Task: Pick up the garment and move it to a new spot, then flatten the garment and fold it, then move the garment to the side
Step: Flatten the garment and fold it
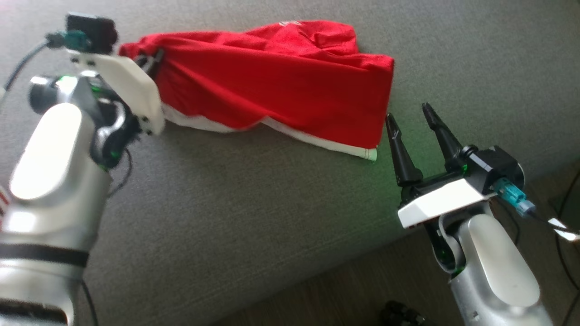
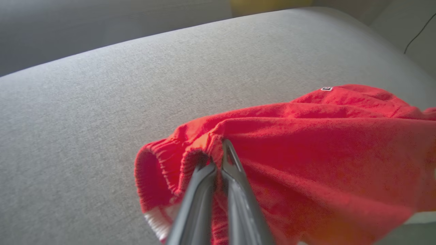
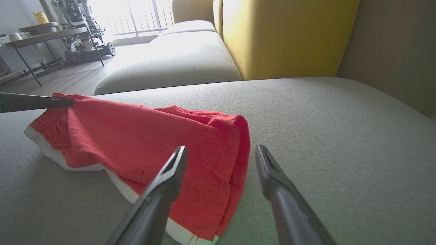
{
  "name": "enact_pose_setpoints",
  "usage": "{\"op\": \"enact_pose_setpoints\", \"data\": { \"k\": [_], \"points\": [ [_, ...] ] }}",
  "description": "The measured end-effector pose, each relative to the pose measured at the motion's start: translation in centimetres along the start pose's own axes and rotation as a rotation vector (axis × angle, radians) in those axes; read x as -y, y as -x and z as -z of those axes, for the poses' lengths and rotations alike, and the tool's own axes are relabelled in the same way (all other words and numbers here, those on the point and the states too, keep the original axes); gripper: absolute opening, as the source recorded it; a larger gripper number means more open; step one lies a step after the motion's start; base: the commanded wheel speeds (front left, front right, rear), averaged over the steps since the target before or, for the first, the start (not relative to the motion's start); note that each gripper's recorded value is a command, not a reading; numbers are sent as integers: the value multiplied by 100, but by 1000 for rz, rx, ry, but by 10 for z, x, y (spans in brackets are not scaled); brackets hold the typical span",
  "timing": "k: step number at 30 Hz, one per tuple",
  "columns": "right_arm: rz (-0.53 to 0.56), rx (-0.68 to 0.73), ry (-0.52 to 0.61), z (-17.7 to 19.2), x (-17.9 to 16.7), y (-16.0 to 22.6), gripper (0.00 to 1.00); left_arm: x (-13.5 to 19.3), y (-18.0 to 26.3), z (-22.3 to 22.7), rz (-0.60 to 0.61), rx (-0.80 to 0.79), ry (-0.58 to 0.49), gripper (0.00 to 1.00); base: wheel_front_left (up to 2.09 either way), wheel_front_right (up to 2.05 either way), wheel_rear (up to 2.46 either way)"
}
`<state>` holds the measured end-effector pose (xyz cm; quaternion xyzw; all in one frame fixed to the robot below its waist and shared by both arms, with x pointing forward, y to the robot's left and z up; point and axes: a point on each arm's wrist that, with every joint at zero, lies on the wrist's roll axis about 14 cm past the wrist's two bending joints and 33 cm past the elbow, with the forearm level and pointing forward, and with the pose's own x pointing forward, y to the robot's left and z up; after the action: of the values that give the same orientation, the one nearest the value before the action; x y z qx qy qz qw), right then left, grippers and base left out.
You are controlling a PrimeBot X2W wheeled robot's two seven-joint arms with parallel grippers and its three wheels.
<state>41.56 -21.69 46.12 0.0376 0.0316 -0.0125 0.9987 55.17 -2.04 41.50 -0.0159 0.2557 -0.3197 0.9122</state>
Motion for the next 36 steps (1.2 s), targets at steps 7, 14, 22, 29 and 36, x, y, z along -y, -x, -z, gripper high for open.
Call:
{"op": "enact_pose_setpoints", "data": {
  "k": [7, 14, 22, 29, 36],
  "points": [
    [-6, -32, 0, 11, -1, -1, 100, -17, -23, -11, -40, 29, -28, 0, 0, 0, 0],
    [-28, -32, -2, 12, -8, -7, 100, -25, -32, -4, -59, 11, -119, 100, 0, 0, 0],
    [-46, -26, -14, 10, -15, -9, 100, -35, -25, 1, -87, 33, -168, 100, 0, 0, 0],
    [-85, 1, -14, 1, -28, -11, 100, -36, 1, -29, -101, 115, -171, 100, 0, 0, 0],
    [-145, 40, -10, -13, -49, -12, 100, -20, 33, -30, -74, 116, -136, 100, 0, 0, 0]
  ]
}}
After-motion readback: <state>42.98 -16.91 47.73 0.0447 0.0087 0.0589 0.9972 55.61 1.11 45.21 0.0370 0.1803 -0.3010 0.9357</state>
